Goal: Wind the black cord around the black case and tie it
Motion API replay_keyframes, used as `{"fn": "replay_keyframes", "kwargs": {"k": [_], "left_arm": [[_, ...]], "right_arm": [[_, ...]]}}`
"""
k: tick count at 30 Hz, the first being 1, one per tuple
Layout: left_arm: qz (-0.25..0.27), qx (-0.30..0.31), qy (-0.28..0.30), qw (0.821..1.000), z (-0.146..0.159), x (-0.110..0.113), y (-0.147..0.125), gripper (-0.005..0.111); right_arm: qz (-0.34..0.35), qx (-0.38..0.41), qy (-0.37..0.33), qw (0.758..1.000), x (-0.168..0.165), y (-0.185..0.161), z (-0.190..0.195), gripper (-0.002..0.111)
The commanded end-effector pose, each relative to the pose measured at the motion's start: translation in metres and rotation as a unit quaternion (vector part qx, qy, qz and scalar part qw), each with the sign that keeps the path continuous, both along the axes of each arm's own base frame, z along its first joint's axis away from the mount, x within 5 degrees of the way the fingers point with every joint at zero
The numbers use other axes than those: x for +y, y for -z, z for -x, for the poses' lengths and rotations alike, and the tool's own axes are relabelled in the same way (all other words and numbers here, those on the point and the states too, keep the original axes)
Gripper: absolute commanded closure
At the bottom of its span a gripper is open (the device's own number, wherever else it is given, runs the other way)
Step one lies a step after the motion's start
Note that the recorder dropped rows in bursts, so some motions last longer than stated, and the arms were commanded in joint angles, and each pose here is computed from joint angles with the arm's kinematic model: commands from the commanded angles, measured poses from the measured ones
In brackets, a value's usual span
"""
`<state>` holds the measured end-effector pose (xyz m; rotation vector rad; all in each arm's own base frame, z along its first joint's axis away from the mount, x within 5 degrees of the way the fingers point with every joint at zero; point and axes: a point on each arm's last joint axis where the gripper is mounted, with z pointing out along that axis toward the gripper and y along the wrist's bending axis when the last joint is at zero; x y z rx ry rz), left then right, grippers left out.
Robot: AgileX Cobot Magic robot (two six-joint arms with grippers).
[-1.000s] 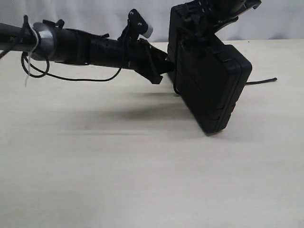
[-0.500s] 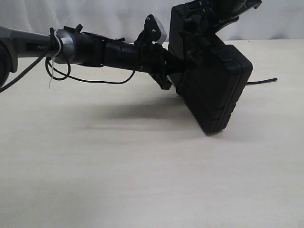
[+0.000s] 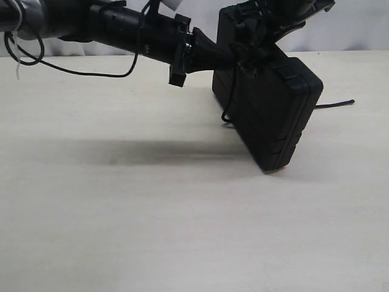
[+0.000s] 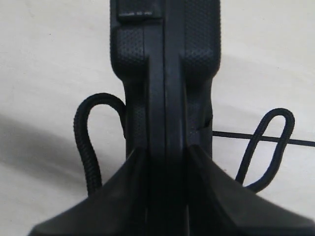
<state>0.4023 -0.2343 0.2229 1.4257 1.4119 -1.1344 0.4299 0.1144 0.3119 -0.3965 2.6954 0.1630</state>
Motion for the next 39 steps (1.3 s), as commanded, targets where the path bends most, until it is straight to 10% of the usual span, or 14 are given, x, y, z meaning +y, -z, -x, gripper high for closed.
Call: {"fn": "replay_keyframes", "kwargs": {"k": [1,39], "left_arm": [[-0.022,-0.020,-0.027,0.999,0.005,-0.025,0.000,0.107],[-0.112,-0.041,-0.172,0.978,0.006,-0.042,-0.021,0.107]], "right_arm": [[0.001,0.020,-0.004,1.000,0.001,0.006,0.002,0.104],[0.000,0.020,-0.005,1.000,0.001,0.006,0.003,0.104]]}}
